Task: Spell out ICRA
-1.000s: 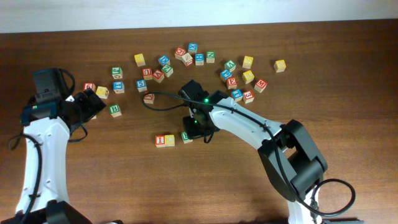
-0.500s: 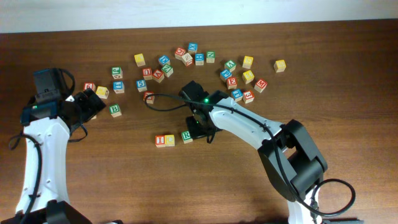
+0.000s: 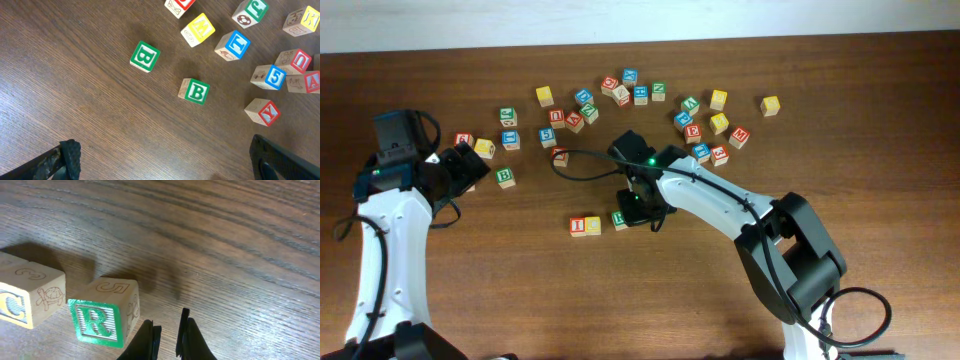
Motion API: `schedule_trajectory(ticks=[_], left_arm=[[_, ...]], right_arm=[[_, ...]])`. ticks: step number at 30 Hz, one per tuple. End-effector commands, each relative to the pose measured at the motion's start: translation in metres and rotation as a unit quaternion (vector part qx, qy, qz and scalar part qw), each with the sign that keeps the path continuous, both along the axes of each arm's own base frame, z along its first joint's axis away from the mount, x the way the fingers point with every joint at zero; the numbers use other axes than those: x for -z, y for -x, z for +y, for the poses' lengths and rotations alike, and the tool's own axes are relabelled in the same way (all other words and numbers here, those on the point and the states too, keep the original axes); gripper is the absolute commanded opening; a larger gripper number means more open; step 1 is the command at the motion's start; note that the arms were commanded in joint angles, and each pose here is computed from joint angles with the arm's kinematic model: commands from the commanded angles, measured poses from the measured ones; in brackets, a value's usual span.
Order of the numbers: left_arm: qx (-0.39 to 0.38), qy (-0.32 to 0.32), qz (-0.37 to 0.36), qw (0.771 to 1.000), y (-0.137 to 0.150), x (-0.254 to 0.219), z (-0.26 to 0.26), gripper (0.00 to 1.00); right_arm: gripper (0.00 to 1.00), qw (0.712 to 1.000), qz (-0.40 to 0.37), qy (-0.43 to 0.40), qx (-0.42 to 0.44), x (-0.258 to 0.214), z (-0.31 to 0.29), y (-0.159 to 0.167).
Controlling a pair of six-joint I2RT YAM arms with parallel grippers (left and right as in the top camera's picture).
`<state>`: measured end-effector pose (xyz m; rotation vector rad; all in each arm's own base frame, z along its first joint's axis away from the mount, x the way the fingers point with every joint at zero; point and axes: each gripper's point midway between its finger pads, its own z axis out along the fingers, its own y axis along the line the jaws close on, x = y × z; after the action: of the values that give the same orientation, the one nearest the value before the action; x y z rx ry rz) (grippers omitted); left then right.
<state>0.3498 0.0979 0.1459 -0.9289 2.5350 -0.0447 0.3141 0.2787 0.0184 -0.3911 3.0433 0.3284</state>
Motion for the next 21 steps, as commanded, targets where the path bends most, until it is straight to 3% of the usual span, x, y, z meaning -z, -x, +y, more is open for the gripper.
schedule_trajectory(ticks=[1, 21], left_arm=[[-0.003, 0.004, -0.001, 1.0, -0.0003, -0.0002, 0.0012, 0.99], [-0.003, 0.004, -0.001, 1.0, -0.0003, -0.0002, 0.0012, 0.99]], right_arm=[[0.09, 1.0, 0.016, -0.002, 0.0, 0.0053, 0.0019, 0.0077], [0.09, 1.0, 0.019, -0.007, -0.001, 0.005, 0.0033, 0.0088]])
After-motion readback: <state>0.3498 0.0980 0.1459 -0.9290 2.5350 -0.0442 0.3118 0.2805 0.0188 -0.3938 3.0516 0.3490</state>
